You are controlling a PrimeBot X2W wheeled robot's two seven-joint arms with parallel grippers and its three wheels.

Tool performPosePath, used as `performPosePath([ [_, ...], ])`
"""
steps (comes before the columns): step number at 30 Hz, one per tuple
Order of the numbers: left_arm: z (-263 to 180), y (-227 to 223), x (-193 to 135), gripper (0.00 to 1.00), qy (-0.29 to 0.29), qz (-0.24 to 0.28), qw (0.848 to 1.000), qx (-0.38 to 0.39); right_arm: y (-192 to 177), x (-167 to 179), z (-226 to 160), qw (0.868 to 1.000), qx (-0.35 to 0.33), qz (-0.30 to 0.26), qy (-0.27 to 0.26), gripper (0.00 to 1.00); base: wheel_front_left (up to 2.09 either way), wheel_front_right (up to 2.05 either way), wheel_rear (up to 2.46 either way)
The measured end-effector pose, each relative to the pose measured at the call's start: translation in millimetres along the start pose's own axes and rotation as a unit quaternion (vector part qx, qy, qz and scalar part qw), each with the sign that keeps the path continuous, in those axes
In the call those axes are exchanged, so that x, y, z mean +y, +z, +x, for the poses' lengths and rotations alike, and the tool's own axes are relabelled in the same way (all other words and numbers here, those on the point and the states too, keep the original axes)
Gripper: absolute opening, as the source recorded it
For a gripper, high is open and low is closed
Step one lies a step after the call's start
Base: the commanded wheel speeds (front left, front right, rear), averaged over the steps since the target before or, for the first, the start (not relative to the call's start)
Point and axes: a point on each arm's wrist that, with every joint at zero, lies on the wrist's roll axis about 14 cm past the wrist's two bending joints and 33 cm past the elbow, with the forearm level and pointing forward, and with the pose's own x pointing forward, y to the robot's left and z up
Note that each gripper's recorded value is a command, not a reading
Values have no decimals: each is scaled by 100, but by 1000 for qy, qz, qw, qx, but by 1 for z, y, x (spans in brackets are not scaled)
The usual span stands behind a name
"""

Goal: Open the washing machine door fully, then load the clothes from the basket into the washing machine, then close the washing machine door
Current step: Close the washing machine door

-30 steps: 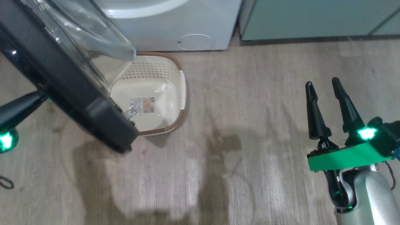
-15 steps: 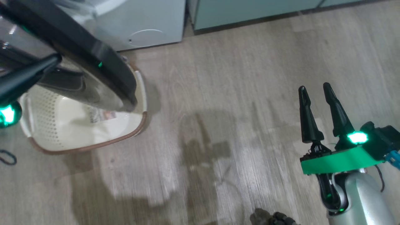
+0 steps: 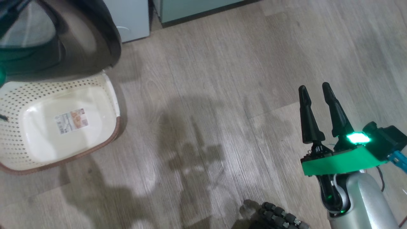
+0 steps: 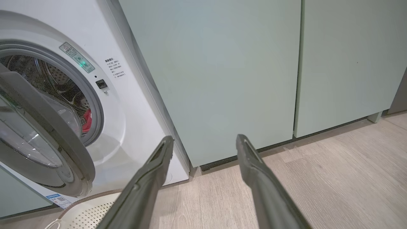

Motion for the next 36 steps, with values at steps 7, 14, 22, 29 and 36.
performPosePath([
  [7,30,16,16,0,12,-15,1000,-19,2,-11,-3,1000,-1,4,-20,100,0,0,0],
  [14,51,44,29,0,15,-32,996,-82,7,-16,-2,1000,-8,2,-26,100,0,0,0],
  [22,57,60,37,0,20,-34,991,-125,7,-15,0,1000,-9,2,-25,100,0,0,0],
  [29,52,49,30,0,0,-33,994,-106,10,-11,2,1000,-15,6,-18,100,0,0,0],
  [36,0,28,46,6,3,-41,989,-143,11,4,8,1000,-21,12,7,100,0,0,0],
])
